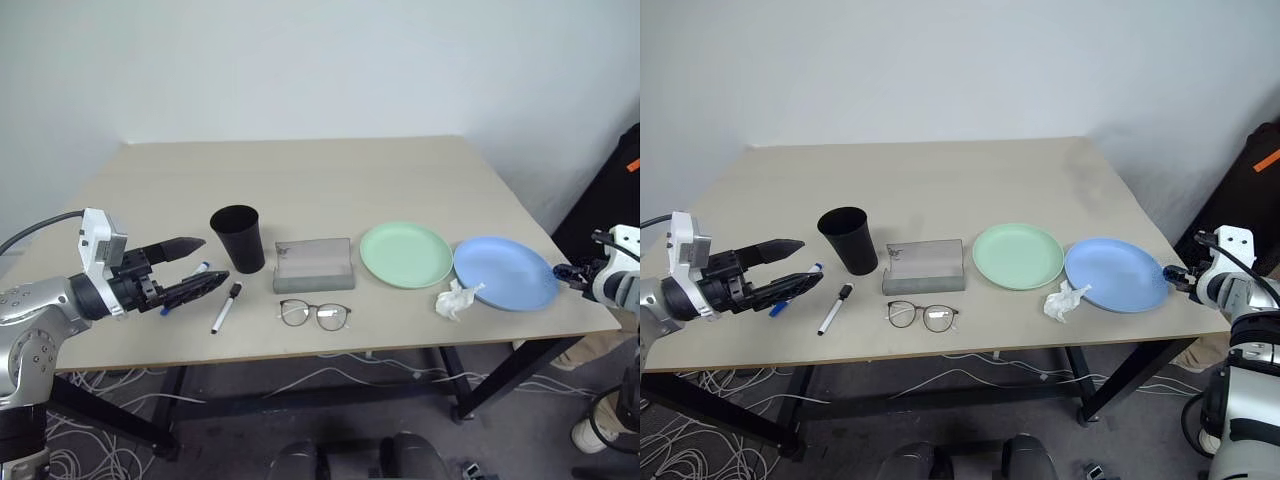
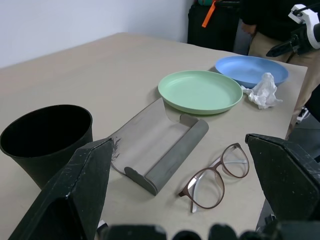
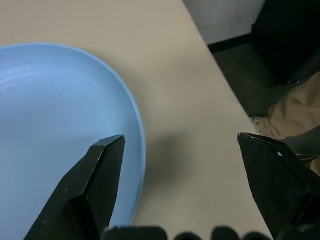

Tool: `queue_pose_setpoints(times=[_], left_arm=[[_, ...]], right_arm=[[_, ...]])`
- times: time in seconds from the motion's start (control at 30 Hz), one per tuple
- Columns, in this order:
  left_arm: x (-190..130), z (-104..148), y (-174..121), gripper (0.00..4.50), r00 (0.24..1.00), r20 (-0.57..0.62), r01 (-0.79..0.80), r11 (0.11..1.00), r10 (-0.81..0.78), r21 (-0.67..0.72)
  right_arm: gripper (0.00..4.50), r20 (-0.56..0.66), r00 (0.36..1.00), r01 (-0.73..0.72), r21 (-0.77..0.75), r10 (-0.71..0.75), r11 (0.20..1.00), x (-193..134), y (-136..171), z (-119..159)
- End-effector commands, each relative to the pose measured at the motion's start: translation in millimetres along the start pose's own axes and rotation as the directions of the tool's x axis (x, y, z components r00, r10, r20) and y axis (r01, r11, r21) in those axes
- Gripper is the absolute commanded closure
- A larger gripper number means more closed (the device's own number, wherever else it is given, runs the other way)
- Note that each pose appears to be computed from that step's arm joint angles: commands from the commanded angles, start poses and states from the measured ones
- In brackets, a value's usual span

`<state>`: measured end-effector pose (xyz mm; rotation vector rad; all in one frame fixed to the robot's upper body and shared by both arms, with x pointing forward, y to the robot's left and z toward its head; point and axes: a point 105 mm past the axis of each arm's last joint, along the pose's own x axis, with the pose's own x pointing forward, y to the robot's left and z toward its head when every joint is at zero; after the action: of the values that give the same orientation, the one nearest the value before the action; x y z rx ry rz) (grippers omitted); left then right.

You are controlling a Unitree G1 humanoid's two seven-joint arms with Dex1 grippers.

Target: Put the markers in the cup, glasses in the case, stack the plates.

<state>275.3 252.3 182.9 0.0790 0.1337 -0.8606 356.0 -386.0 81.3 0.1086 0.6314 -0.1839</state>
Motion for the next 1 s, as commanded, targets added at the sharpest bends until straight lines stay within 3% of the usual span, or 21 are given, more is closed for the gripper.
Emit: queue_pose_setpoints(times=[0.03, 0.27, 0.3, 0.37, 0.67, 1.0], left_arm=[[-0.5, 9.4, -2.6, 0.00, 1.000, 0.018, 0.002, 0.999, -0.003, 0.035], [-2.0, 10.6, -2.2, 0.00, 1.000, 0.022, -0.005, 0.999, 0.005, 0.036], [-2.1, 10.7, -2.1, 0.00, 1.000, 0.022, -0.006, 0.999, 0.005, 0.036], [-2.1, 10.8, -2.0, 0.00, 1.000, 0.023, -0.008, 0.999, 0.007, 0.036], [-1.2, 9.6, -2.4, 0.00, 1.000, 0.022, -0.011, 0.999, 0.011, 0.035], [-1.1, 8.6, -2.6, 0.00, 1.000, 0.022, -0.017, 0.999, 0.016, 0.033]], right_arm=[[0.81, 0.021, 0.999, -0.030, 0.006, 0.030, 1.000, 0.3, 8.4, 7.3], [0.81, 0.001, 0.998, -0.062, 0.029, 0.062, 0.998, 4.7, 19.4, 1.8], [0.97, 0.001, 0.998, -0.064, 0.033, 0.064, 0.997, 5.2, 20.5, 1.7], [1.42, 0.002, 0.998, -0.063, 0.048, 0.063, 0.997, 5.9, 21.8, 1.5], [4.46, 0.006, 0.999, -0.047, 0.117, 0.047, 0.992, 6.6, 20.8, 2.7], [4.46, 0.152, 0.988, -0.059, 0.383, 0.000, 0.922, 0.4, 18.0, 42.5]])
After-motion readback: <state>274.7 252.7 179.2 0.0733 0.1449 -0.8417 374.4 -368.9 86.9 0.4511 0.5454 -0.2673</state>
